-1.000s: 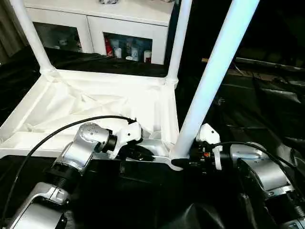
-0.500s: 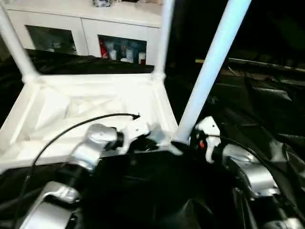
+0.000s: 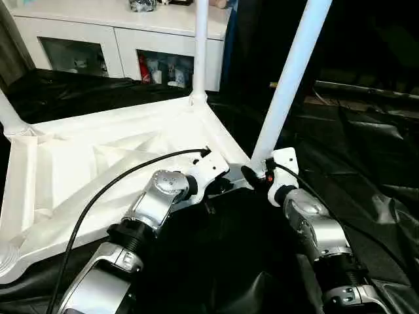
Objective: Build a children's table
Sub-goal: Rotate leg to tighten
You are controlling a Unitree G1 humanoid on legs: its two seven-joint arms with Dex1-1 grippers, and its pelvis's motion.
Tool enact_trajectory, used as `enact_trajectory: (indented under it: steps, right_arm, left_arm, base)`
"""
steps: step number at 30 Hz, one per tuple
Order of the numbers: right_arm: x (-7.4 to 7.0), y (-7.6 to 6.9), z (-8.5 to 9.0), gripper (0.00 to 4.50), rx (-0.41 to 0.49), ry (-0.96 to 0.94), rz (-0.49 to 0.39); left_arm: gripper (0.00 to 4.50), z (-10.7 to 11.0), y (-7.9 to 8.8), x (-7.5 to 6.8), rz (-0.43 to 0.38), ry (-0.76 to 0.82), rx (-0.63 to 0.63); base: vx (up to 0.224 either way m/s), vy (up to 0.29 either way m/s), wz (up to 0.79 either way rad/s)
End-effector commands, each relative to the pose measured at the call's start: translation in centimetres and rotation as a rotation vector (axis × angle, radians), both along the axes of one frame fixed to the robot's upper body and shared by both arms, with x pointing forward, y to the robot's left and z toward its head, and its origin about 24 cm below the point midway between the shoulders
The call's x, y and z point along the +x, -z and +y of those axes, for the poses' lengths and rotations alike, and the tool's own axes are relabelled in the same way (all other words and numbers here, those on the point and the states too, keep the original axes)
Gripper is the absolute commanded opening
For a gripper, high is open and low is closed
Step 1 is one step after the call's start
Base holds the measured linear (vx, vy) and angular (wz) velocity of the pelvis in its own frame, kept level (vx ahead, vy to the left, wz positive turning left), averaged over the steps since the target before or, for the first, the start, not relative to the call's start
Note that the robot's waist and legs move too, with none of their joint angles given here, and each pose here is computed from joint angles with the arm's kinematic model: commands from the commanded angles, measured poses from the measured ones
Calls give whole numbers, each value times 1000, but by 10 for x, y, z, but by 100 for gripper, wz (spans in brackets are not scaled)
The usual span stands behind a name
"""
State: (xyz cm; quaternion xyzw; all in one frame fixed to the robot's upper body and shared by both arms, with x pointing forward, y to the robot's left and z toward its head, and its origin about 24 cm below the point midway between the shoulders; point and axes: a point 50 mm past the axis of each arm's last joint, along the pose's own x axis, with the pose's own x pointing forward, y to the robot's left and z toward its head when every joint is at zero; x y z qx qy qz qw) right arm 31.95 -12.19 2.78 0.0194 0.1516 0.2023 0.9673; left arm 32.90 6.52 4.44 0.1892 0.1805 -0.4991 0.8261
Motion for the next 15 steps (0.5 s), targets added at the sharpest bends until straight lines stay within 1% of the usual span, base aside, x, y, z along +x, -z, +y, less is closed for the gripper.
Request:
enact_trajectory:
  steps: [1, 2, 3, 5, 7, 8, 9, 10, 14, 15]
  right_arm:
    - [-6, -7, 36, 379, 78, -218, -8]
    - [-6, -7, 34, 388, 77, -235, -6]
    - [-7, -7, 32, 388, 76, -247, -5]
    - [-11, -11, 21, 388, 55, -351, -12]
    - [-14, -13, 13, 388, 38, -414, -15]
    - [-17, -15, 7, 388, 23, -462, -17]
    - [-21, -18, 0, 388, 2, -529, -19]
    - [-21, -18, 0, 388, 2, -529, -19]
    - [-33, -19, -11, 388, -62, -703, 2]
    - [-35, -20, -13, 388, -72, -733, 7]
  left_arm:
    - [0, -20, 13, -14, 58, 94, -17]
    - [0, -17, 12, -13, 56, 96, -16]
    - [0, -16, 12, -13, 55, 98, -15]
    - [0, -5, 11, -12, 60, 119, -9]
    - [0, 1, 10, -12, 64, 141, -5]
    - [0, 7, 9, -13, 67, 164, -2]
    - [0, 13, 6, -15, 58, 230, -16]
    - [0, 13, 6, -15, 58, 230, -16]
    - [0, 24, 2, -23, 84, 326, -42]
    - [0, 27, 1, -24, 79, 350, -39]
  base:
    - [0, 0, 0]
    - [0, 0, 0]
    - [0, 0, 0]
    - [0, 0, 0]
    - [0, 0, 0]
    - [0, 0, 0]
    - [0, 0, 0]
    - [0, 0, 0]
    - [0, 0, 0]
    - [0, 0, 0]
